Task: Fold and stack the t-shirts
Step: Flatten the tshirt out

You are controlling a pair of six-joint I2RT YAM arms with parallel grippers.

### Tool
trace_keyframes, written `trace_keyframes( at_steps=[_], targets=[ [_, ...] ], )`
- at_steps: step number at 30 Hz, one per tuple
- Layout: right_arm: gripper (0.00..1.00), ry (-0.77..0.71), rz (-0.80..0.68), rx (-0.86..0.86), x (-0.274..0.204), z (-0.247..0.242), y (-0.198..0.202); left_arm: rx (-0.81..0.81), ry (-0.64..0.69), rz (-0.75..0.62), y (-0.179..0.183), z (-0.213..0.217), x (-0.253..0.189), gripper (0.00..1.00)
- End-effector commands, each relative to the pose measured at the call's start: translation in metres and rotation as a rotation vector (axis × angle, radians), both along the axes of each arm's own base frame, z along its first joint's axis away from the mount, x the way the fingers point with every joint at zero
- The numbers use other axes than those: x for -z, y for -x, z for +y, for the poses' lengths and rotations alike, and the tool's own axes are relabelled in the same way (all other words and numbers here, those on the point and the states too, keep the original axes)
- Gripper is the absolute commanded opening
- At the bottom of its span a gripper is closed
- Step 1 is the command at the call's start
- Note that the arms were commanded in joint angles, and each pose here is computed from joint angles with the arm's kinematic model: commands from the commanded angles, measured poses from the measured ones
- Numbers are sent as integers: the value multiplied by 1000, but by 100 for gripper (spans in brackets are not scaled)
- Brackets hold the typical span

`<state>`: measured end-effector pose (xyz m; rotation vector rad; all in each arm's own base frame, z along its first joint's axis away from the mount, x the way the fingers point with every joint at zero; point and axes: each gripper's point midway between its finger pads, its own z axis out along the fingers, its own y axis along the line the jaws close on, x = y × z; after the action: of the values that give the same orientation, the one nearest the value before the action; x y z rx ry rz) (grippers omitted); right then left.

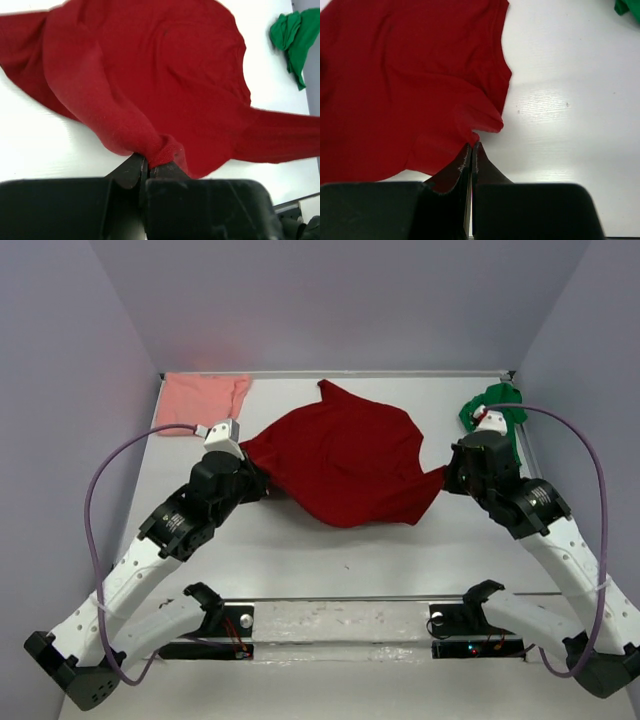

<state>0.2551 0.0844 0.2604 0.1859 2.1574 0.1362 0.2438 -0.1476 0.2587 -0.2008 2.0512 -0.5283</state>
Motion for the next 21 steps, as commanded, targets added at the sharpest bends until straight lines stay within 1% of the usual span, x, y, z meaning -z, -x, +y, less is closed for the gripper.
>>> trace_keyframes(
  at_steps=[1,2,3,5,6,8,9,10,11,12,13,14,15,16,17,18,19,20,21],
  targets=[
    [0,-26,-150,93,-54,-23,14,-129,81,-149,2,20,-55,0],
    [0,-6,-161,106,-60,-27,13,-134,56,-163,1,22,-61,0],
    [0,37,-170,96,-65,-28,9,-144,-8,-175,-4,25,-71,0],
    [0,64,-239,124,-91,-35,3,-140,-60,-206,-8,22,-86,0],
    [0,82,-303,124,-113,-37,-5,-145,-65,-272,-9,20,-115,0],
    [0,110,-360,87,-132,-31,-16,-150,-83,-323,-16,13,-135,0],
    [0,155,-383,79,-141,-27,-29,-151,-125,-348,-19,13,-145,0],
    [0,166,-420,79,-158,-27,-34,-144,-119,-383,-19,10,-165,0],
    [0,206,-450,64,-168,-22,-46,-155,-182,-406,-27,6,-169,0],
    [0,213,-480,61,-178,-20,-51,-136,-184,-443,-24,-2,-183,0],
    [0,242,-547,35,-198,-15,-60,-155,-220,-495,-28,-4,-196,0],
    [0,247,-575,27,-207,-12,-64,-149,-228,-521,-27,-8,-204,0],
    [0,252,-599,15,-216,-8,-69,-145,-210,-559,-28,-17,-222,0],
    [0,271,-617,1,-225,-4,-75,-146,-219,-578,-24,-14,-232,0],
    [0,287,-669,-1,-251,-5,-74,-160,-221,-591,-30,-21,-239,0],
    [0,306,-661,-19,-251,5,-89,-144,-275,-623,-31,-22,-248,0],
    [0,315,-680,-27,-259,9,-95,-148,-269,-654,-31,-22,-263,0],
    [0,326,-729,-21,-282,9,-97,-153,-275,-675,-39,-31,-268,0],
    [0,343,-733,-19,-286,13,-106,-156,-289,-688,-43,-35,-273,0]
  ],
)
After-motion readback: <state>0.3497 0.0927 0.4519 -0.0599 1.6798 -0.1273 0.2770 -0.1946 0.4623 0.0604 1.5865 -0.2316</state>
